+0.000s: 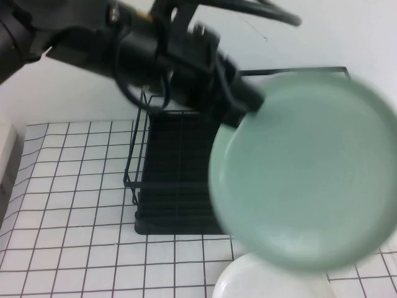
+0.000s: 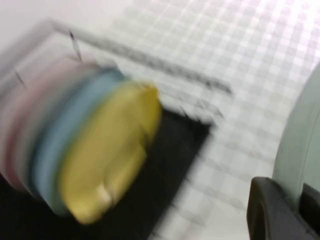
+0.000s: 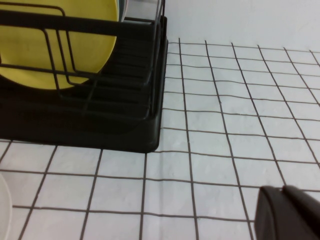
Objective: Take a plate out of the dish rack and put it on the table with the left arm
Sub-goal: Place the plate from the table
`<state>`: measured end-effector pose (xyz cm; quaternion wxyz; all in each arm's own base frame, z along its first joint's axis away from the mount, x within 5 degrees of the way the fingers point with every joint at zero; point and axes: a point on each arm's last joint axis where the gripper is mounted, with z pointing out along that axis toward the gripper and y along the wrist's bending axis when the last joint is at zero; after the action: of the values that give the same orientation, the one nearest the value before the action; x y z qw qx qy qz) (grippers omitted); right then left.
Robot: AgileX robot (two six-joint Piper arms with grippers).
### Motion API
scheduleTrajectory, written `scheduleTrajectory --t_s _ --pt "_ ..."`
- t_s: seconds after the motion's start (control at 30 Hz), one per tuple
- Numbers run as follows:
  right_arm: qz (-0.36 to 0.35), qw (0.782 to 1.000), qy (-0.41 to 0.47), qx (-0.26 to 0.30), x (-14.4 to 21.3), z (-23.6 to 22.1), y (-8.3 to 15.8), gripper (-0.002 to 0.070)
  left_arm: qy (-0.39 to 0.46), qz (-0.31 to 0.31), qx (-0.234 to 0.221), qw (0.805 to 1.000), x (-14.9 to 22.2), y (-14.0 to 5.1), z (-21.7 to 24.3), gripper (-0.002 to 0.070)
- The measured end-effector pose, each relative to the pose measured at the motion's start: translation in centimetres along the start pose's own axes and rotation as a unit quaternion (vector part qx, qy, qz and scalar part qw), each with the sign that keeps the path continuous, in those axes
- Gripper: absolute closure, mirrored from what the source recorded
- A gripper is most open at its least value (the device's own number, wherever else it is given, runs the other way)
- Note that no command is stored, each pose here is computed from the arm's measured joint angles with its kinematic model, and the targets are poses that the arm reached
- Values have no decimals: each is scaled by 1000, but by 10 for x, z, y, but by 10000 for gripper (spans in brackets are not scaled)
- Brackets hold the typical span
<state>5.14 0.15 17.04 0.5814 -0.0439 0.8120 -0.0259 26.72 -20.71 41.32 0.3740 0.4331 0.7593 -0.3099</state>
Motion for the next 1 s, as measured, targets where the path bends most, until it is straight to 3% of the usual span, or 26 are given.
scheduleTrajectory --t_s 0.2,0.33,0.43,0.73,1.0 --pt "0 1000 0 0 0 0 0 678 180 -63 49 980 37 -27 14 669" --pt "0 1000 0 0 0 0 0 678 230 -61 71 969 56 -55 37 669" --pt "0 1000 0 0 0 0 0 678 244 -69 72 965 74 -65 53 669" --pt "0 1000 0 0 0 0 0 678 211 -166 -18 963 128 -43 91 669" --pt "0 1000 0 0 0 0 0 678 238 -211 -49 947 156 -24 129 669"
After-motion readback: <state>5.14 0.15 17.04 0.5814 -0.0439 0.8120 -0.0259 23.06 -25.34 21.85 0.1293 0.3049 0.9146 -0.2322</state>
